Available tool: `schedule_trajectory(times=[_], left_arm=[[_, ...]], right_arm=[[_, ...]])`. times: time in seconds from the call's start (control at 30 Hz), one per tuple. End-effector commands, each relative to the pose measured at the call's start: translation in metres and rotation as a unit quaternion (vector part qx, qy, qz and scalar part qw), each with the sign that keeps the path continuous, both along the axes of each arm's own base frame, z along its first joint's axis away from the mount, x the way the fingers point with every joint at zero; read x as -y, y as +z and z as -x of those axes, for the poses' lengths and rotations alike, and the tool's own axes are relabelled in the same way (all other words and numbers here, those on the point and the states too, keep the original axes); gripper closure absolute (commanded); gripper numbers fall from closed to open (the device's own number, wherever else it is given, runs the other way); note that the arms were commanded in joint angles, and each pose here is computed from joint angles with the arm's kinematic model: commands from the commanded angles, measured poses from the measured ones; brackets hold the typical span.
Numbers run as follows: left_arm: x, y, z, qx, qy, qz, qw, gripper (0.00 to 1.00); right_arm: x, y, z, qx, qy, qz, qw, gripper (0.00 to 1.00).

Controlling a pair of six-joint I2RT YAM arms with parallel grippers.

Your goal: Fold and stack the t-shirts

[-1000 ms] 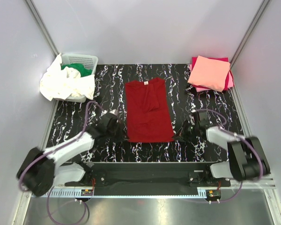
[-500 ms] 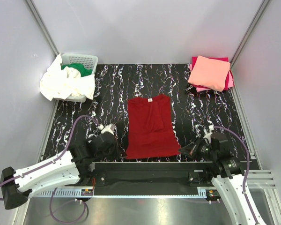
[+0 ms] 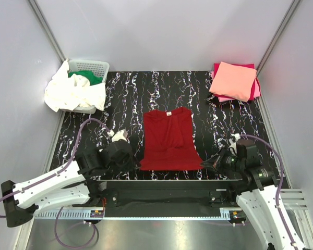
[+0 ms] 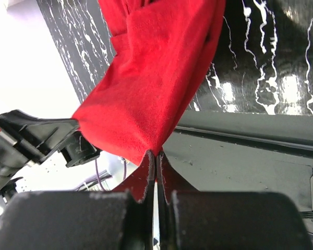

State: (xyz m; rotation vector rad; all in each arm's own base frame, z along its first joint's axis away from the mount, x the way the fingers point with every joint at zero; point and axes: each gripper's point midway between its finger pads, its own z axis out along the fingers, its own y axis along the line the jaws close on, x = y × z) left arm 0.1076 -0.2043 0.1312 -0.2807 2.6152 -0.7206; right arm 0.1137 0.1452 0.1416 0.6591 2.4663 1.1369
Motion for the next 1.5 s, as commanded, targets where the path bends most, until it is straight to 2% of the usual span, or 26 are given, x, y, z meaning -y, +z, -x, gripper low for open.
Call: schedule_trajectory(times=[0.0,0.33,0.63,0.8,1.33,1.47], left_arm=[[-0.010,0.020,-0.015,0.041,0.010,-0.030,0.999,0.98],[-0.006,0.050,-0.059,0.061,0.000,-0.042,0.997,0.97],[-0.008,0.080,-0.131,0.079,-0.009,-0.059,0.995,1.00],[-0.003,0.085,-0.167,0.076,-0.005,-0.048,0.996,1.00],[-0.005,0.062,-0.256,0.029,0.000,-0.037,0.999,1.00],[-0.006,0.049,-0.290,0.010,0.002,-0.036,0.999,1.00]], right_arm=[[0.004,0.024,-0.019,0.053,-0.005,0.022,0.998,1.00],[0.003,0.050,-0.073,0.079,-0.011,0.059,0.995,1.00],[0.011,0.078,-0.145,0.110,-0.015,0.141,0.984,1.00],[0.013,0.073,-0.182,0.102,-0.016,0.172,0.980,1.00],[0.019,0.048,-0.265,0.080,-0.022,0.178,0.981,1.00],[0.020,0.034,-0.295,0.065,-0.020,0.170,0.983,1.00]])
